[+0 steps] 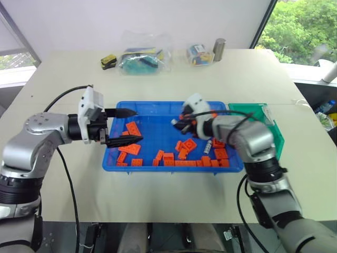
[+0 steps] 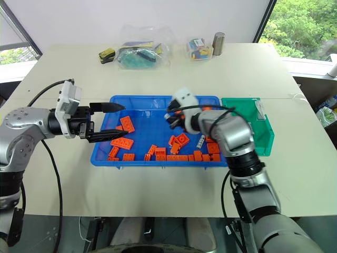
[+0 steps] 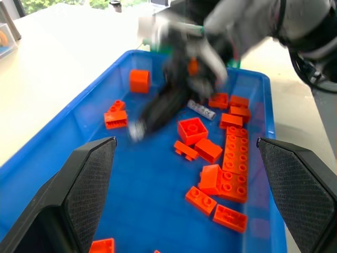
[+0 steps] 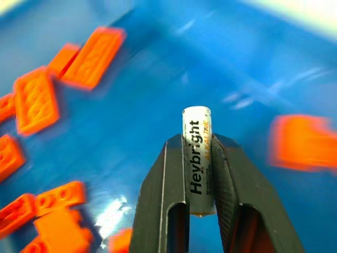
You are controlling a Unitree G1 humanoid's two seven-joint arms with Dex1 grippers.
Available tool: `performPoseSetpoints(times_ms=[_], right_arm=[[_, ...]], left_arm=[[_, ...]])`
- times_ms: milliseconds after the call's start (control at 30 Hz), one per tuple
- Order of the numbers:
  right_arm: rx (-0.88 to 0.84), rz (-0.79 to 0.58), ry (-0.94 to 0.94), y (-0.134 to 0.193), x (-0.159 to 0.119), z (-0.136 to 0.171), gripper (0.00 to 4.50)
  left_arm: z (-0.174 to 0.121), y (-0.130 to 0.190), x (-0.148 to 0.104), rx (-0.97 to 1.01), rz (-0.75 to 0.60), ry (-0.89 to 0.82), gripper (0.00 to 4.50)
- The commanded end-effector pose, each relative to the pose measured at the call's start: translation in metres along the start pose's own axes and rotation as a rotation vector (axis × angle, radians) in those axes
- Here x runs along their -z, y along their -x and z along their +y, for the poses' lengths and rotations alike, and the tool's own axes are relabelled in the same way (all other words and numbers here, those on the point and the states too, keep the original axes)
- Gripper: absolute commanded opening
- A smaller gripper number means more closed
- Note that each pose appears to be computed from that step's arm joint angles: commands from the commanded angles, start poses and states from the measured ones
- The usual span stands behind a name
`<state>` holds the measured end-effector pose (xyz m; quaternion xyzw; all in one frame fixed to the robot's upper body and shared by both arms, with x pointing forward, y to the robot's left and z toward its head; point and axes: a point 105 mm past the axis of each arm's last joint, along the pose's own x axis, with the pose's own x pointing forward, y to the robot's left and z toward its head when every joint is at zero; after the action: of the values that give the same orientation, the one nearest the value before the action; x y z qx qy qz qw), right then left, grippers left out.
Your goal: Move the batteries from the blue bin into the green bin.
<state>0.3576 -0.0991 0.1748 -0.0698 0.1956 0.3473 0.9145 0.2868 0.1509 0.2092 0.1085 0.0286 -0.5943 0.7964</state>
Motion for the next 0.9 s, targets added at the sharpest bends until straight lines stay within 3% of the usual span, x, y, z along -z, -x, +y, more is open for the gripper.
performPoseSetpoints(times_ms=[33,133,300,500,633,733,833,900], right_arm=[[0.162,-0.086,-0.026,0.055,-0.019,-0.041,0.24],[0.272,-0.063,-0.030,0.085,-0.010,-0.065,0.24],[0.383,-0.039,-0.089,0.108,0.008,-0.087,0.24],[0.440,0.019,-0.046,0.111,0.025,-0.098,2.83],[0.387,-0.044,0.090,0.113,-0.004,-0.092,2.83],[0.202,-0.056,0.251,0.105,-0.026,-0.067,2.83],[0.021,0.021,0.367,0.090,-0.025,-0.047,2.83],[-0.044,0.076,0.405,0.078,-0.020,-0.042,3.66]], left_arm=[[-0.002,-0.001,-0.004,0.016,-0.008,-0.027,4.50],[0.001,-0.001,-0.003,0.018,-0.007,-0.027,4.50],[0.005,-0.006,-0.005,0.032,-0.011,-0.036,4.50],[0.006,-0.010,-0.006,0.050,-0.016,-0.045,4.50],[0.005,-0.009,-0.006,0.053,-0.013,-0.047,4.50],[0.004,-0.008,-0.006,0.052,-0.011,-0.048,4.50],[0.004,-0.009,-0.007,0.055,-0.009,-0.050,4.50],[0.004,-0.010,-0.008,0.057,-0.010,-0.053,4.50]])
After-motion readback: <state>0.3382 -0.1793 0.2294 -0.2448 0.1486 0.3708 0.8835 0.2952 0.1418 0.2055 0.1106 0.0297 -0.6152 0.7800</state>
